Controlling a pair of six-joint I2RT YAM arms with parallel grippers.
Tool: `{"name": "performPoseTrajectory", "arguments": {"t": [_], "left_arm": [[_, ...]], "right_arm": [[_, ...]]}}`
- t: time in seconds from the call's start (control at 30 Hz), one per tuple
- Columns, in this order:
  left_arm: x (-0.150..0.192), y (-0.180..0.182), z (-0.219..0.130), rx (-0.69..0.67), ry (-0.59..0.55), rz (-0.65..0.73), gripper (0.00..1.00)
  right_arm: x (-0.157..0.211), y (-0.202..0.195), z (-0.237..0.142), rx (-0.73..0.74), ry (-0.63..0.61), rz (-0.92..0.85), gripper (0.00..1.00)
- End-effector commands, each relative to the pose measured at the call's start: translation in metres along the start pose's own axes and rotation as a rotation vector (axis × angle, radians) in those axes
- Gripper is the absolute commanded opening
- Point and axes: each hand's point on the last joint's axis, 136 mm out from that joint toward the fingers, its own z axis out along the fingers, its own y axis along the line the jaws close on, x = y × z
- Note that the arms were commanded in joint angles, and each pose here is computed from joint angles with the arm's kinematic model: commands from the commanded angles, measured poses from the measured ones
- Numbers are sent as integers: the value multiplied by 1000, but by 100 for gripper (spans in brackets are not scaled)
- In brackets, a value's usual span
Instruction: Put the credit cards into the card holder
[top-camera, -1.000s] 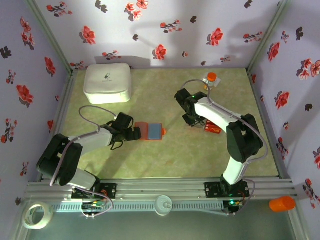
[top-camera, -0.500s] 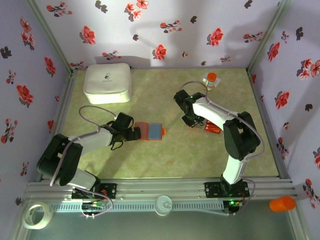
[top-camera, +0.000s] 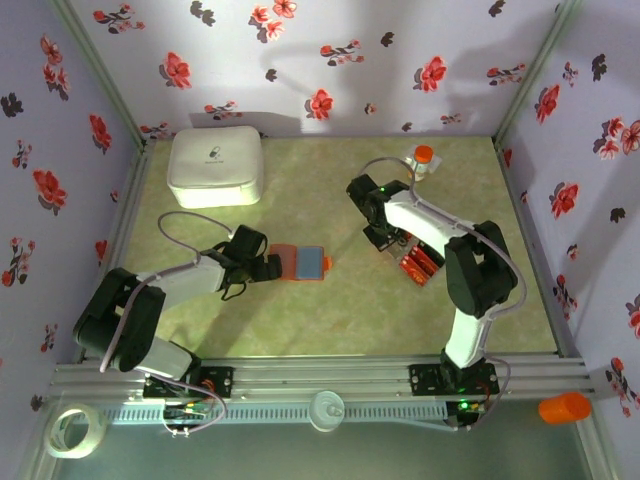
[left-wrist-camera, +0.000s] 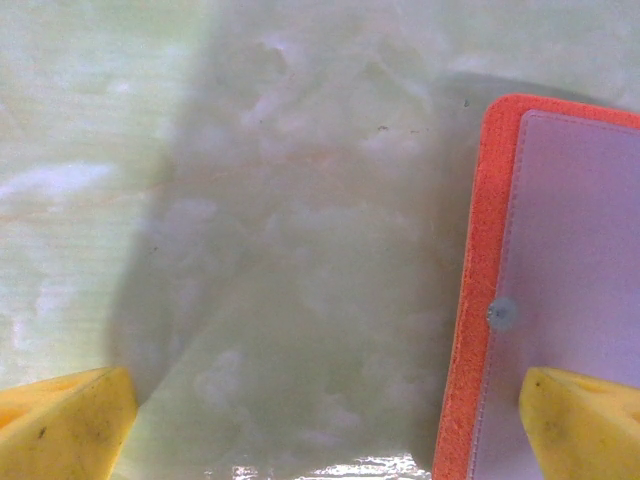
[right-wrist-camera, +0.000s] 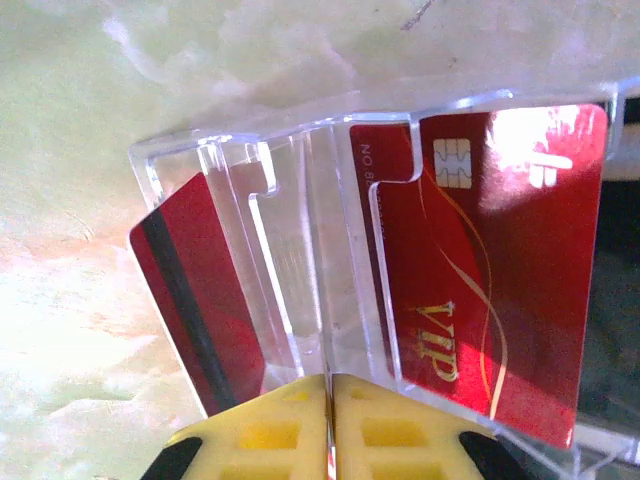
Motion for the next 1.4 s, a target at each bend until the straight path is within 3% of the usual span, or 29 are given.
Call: {"name": "performPoseTrajectory", "arguments": {"t": [0.0,0.17,0.5,0.73,0.97,1.1,1.37], "left_arm": [[8,6,7,-21,20,-1,100],[8,6,7,-20,19,0,100],[8,6,7,-21,19,-1,100],[9,11,5,-44,16,-1,100],[9,16,2,-76,21,5,100],[7,17,0,-96,30,20,100],[4,23,-5,-184,41,71,100]], "right_arm": [[-6,-7,-1,25,0,8,7],[-10,-10,-9,24,-17,11,0],[-27,-14,-68,-54,-162,64,0],[-50,46,-103,-351,-303,185,0],[-82,117,-121,-789,-443,425,0],[-91,139,-116,-985,-499,558,0],[-94,167,-86,-1197,-554,739,0]]}}
